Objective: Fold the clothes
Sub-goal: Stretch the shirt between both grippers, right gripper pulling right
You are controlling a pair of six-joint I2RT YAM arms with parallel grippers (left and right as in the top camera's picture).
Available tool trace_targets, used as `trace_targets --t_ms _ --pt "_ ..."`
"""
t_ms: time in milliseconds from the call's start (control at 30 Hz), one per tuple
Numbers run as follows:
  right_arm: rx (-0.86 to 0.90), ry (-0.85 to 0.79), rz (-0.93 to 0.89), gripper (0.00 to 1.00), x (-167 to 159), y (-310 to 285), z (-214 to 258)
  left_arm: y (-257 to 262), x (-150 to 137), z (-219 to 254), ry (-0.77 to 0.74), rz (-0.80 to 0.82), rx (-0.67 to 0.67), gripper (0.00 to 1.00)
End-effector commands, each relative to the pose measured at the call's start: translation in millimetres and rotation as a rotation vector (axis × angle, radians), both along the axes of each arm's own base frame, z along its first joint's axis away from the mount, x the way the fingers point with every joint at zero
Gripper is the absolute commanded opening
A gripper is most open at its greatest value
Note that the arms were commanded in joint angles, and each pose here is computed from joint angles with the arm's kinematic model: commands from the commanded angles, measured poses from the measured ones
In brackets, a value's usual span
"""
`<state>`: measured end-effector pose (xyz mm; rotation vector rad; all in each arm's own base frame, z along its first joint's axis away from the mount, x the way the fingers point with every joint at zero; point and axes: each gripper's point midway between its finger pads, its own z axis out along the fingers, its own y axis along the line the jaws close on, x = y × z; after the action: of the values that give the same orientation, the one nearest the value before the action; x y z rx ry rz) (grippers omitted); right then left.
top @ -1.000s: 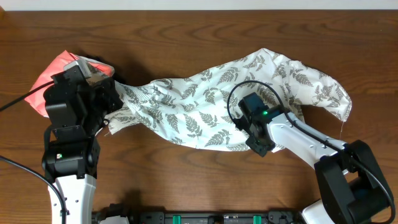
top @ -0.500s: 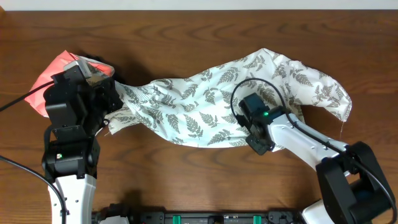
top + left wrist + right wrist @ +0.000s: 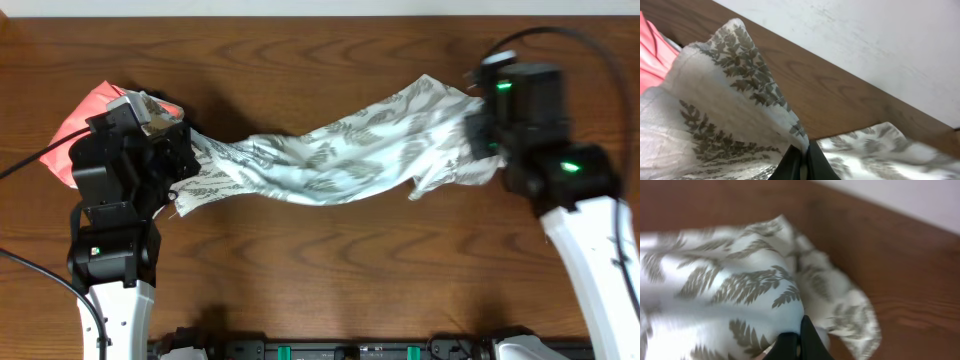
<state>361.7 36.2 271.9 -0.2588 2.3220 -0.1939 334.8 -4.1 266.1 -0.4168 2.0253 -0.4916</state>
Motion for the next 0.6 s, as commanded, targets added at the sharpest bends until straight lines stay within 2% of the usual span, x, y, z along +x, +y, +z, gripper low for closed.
trace_targets --t_ms 0,100,300,567 --pt "-0.010 -0.057 -0.059 0.01 -4.8 -24.2 27.5 -4.2 -2.0 20.9 -0.062 -0.032 0.014 0.06" --pt "-0.056 -0.066 -0.088 0.01 -12.2 -41.4 35.1 -4.6 -5.2 27.2 -0.083 -0.032 0.017 0.06" --pt "-0.185 -0.112 -0.273 0.01 -26.1 -87.1 54.2 -6.2 -16.3 46.5 -0.147 -0.032 0.027 0.06" --pt "-0.165 -0.222 -0.409 0.01 -43.2 -119.2 98.9 -10.2 -30.3 60.7 -0.193 -0.043 0.029 0.06"
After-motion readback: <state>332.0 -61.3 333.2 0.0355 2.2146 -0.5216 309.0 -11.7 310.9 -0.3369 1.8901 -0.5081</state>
